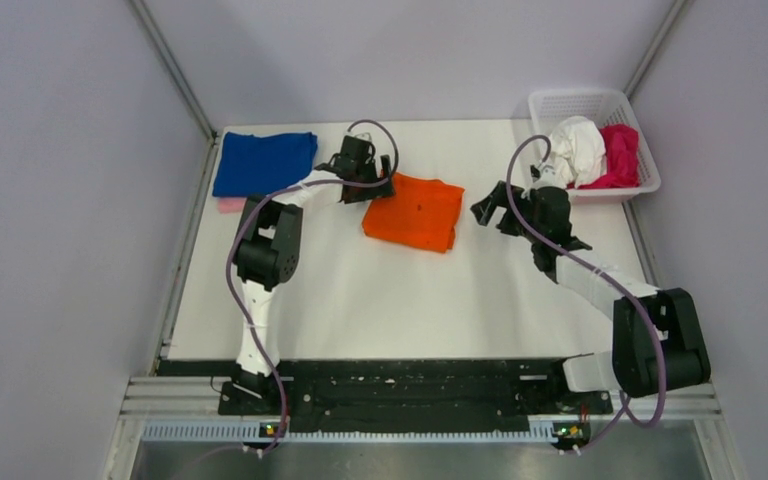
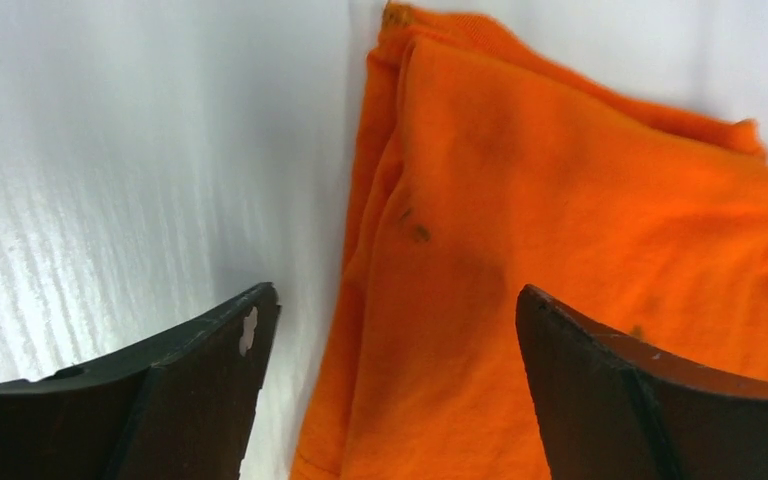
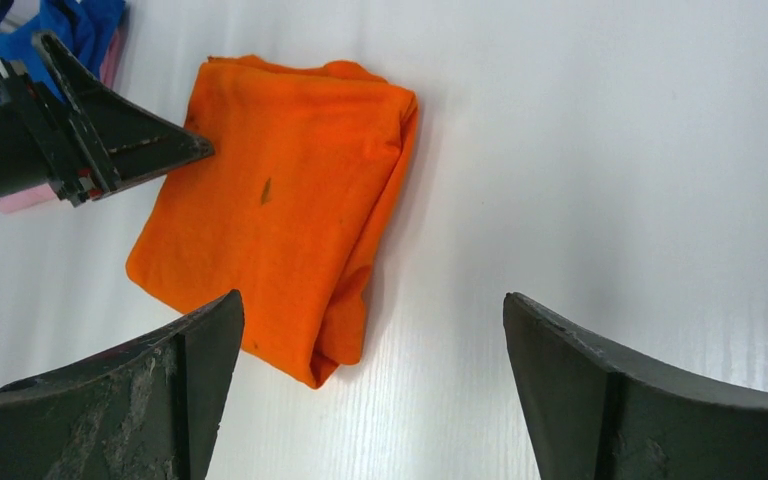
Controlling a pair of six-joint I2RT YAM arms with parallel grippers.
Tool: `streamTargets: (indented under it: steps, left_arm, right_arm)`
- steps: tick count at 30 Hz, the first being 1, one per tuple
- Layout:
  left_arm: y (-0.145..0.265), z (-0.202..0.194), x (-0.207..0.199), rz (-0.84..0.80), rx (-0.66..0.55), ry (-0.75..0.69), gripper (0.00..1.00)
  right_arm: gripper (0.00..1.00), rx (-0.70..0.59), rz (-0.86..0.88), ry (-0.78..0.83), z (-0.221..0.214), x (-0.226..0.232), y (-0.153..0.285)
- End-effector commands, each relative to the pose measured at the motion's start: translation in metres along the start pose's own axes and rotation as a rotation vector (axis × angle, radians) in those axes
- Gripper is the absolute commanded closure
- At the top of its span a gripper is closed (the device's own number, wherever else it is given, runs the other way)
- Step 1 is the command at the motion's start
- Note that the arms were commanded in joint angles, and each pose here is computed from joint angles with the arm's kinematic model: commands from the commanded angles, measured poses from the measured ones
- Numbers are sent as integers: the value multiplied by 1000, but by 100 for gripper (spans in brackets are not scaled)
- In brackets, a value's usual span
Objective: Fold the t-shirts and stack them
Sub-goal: Put the neatly folded tshirt into the corner of the board with the left arm
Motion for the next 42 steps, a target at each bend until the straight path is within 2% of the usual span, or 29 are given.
streamTargets:
  steps: [1, 7, 10, 13, 15, 16, 20, 24, 28, 35, 42]
  left_arm:
    - [-7, -40, 8, 23, 128, 11, 11]
    - [-1, -76, 8, 92, 160, -31, 35]
    - [-2, -79, 15, 203, 115, -93, 46]
    - [-6, -78, 23, 284, 114, -118, 69]
    - [-5, -70, 26, 346, 95, -125, 97]
    - [-3, -62, 24, 369, 75, -135, 100]
    - [19, -28, 26, 479, -43, -185, 100]
    - [56, 33, 37, 650, -262, -293, 100]
    - [85, 87, 48, 743, -409, -366, 100]
    - [125, 162, 59, 769, -599, -434, 100]
    - [165, 206, 77, 809, -682, -463, 100]
  right_arm:
    - [1, -77, -46, 27, 21, -5, 12]
    - [1, -97, -47, 40, 27, -3, 19]
    - [1, -114, -51, 46, 30, -2, 24]
    - [1, -125, -100, 56, 31, -11, 28]
    - [1, -126, -131, 63, 30, -16, 31]
    - [1, -132, -137, 69, 32, -17, 33]
    - [1, -144, -136, 80, 34, -16, 37]
    - [1, -157, -168, 82, 37, -20, 42]
    - [1, -177, -196, 84, 40, -24, 47]
    - [1, -196, -231, 93, 44, -30, 50]
    - [1, -195, -256, 91, 42, -34, 50]
Point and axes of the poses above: each gripper's point midway between its finger pads, its own y axis back along the fingers, its own x axis along the line the jaws close on, z = x × y, the point moved 1 cm from there along y, back along the fingers, and after that the axes turned 8 degrees about y, right-handed, at the moved point
